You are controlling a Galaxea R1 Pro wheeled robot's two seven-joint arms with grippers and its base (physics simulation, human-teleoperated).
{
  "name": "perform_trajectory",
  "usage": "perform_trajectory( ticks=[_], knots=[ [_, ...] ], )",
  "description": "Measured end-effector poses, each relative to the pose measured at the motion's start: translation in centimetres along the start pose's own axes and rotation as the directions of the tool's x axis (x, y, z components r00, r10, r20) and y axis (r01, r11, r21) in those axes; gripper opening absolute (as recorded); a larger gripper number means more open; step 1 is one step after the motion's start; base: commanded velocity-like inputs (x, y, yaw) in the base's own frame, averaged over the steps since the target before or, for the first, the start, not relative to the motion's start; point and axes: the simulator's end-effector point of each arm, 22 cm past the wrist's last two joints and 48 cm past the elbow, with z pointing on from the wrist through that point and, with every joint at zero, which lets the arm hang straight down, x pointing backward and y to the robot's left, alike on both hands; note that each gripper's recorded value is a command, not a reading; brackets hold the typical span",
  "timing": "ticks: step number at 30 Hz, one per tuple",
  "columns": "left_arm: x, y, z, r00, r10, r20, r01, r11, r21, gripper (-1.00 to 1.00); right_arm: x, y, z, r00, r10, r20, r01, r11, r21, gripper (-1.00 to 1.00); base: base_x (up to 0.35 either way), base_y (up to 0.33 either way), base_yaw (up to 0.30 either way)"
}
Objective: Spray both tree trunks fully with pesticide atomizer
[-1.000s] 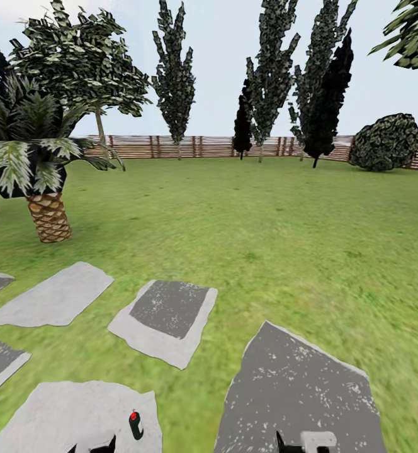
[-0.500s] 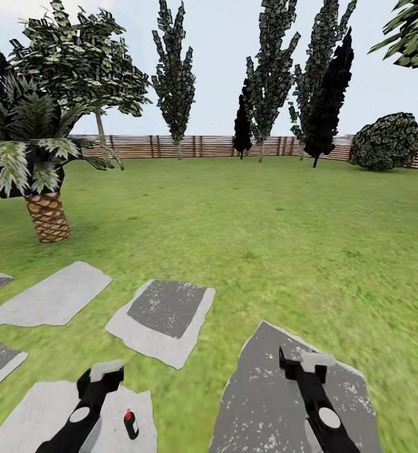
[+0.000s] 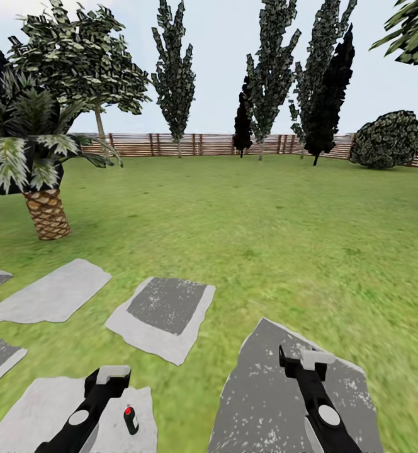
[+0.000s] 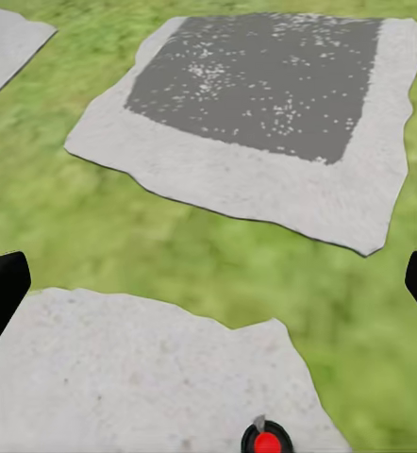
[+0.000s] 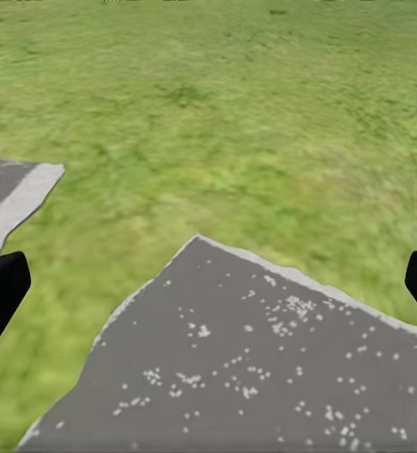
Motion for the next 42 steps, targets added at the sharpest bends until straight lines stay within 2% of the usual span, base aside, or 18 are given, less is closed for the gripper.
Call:
perform_trajectory(
  ticks=[10, 14, 20, 29, 37, 42],
  knots=[
    [2.2, 0.1, 0.7, 1.0, -0.017, -0.008, 0.016, 1.0, -0.011, 1.0, 2.4, 0.0, 0.1, 1.0, -0.002, -0.002, 0.002, 1.0, 0.0, 1.0, 0.0, 0.0, 0.0],
    [3.7, 0.1, 1.0, 0.999, -0.021, -0.039, 0.021, 1.0, -0.012, 1.0, 3.5, -0.4, 0.1, 1.0, -0.009, -0.004, 0.009, 1.0, 0.002, 1.0, 0.0, 0.0, 0.0],
    [5.7, -0.2, 1.4, 0.998, -0.022, -0.055, 0.021, 1.0, -0.011, 1.0, 5.3, -0.5, 0.2, 1.0, -0.011, -0.011, 0.011, 1.0, 0.004, 1.0, 0.0, 0.0, 0.0],
    [8.5, -0.4, 1.9, 0.994, -0.017, -0.105, 0.016, 1.0, -0.009, 1.0, 8.1, -0.4, 0.6, 0.998, -0.019, -0.06, 0.019, 1.0, 0.003, 1.0, 0.0, 0.0, 0.0],
    [9.1, -0.6, 1.9, 0.993, -0.016, -0.117, 0.015, 1.0, -0.006, 1.0, 8.6, -0.4, 0.6, 0.997, -0.021, -0.07, 0.021, 1.0, 0.002, 1.0, 0.0, -0.005, 0.0],
    [9.2, -0.7, 1.9, 0.993, -0.015, -0.117, 0.015, 1.0, -0.005, 1.0, 8.6, -0.4, 0.6, 0.997, -0.021, -0.07, 0.021, 1.0, 0.002, 1.0, 0.0, -0.197, 0.112]
  ],
)
